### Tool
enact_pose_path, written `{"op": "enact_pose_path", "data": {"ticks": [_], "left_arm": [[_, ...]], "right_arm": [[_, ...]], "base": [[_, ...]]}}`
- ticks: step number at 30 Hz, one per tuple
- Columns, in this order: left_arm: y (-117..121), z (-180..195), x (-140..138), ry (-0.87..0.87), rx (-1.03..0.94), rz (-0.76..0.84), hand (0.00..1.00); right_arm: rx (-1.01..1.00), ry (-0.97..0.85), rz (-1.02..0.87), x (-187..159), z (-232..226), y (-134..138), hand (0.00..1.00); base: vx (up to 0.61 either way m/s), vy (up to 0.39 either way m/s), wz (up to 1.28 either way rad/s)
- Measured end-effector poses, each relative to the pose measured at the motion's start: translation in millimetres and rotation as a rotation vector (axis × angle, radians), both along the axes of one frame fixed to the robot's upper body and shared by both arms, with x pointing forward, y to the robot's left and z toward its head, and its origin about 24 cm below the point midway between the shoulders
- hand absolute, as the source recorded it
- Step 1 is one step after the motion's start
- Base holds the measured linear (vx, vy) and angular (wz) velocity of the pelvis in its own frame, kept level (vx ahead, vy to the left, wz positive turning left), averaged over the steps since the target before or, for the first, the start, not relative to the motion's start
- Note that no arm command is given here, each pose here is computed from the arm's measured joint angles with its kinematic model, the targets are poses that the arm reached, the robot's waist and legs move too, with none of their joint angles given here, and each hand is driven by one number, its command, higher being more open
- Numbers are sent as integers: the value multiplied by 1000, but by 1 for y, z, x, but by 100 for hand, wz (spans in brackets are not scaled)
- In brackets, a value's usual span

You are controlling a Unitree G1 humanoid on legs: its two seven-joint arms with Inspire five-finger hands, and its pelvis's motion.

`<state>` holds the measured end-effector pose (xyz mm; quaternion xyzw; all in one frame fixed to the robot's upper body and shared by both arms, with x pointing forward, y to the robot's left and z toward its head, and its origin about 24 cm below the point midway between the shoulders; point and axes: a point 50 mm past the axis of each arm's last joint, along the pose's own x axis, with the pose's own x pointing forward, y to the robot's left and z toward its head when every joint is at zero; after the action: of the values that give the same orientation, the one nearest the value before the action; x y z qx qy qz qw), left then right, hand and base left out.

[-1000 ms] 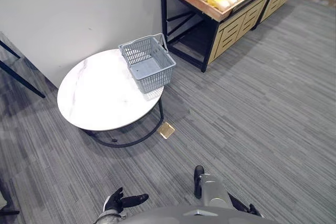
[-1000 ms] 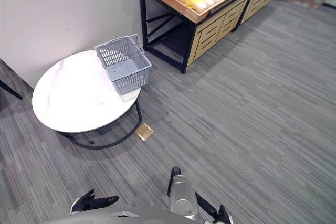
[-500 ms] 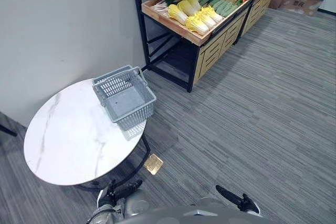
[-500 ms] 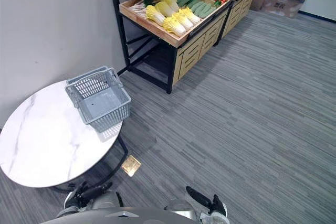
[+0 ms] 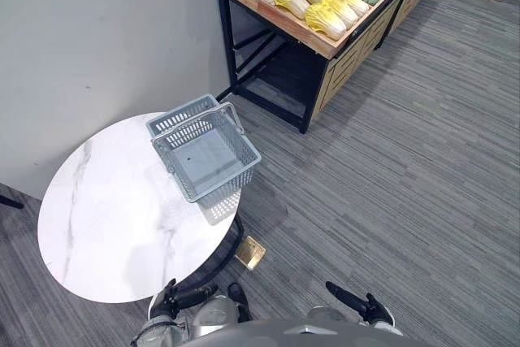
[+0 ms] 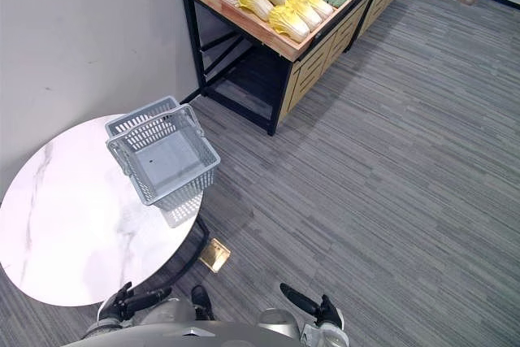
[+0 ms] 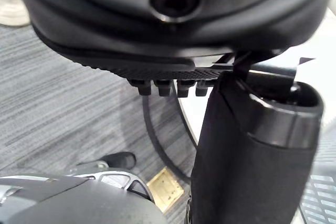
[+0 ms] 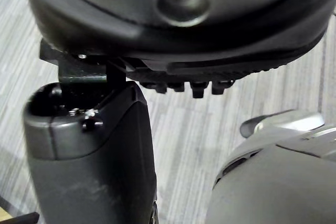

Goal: Pick vegetable in the basket

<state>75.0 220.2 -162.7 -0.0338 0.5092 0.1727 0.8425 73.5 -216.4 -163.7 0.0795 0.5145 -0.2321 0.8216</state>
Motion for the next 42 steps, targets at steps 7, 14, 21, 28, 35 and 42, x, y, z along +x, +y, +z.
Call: {"op": "enact_pose_path", "data": {"ticks": [7,14,21,28,35,42], "left_arm": [[3,-2,-14,36,6,-24,100],[13,2,-15,1,11,85,100],[4,-3,-37,60,-1,113,100],[15,1,-26,47,38,17,100],[13,1,-24,38,35,6,100],[8,1,-21,13,24,14,100]], "right_arm": [[33,-20,-118,-13,-1,4,100],[124,18,-295,-35,-7,20,100],[97,13,-291,-36,-6,9,100],[25,-192,-226,29,15,-4,100],[-357,-641,-28,168,128,-74,100],[-495,-852,261,255,210,-52,100]], "base": [[7,5,81],[63,-172,88],[179,-98,44],[113,15,19],[-86,21,-7],[-97,-37,3]]}}
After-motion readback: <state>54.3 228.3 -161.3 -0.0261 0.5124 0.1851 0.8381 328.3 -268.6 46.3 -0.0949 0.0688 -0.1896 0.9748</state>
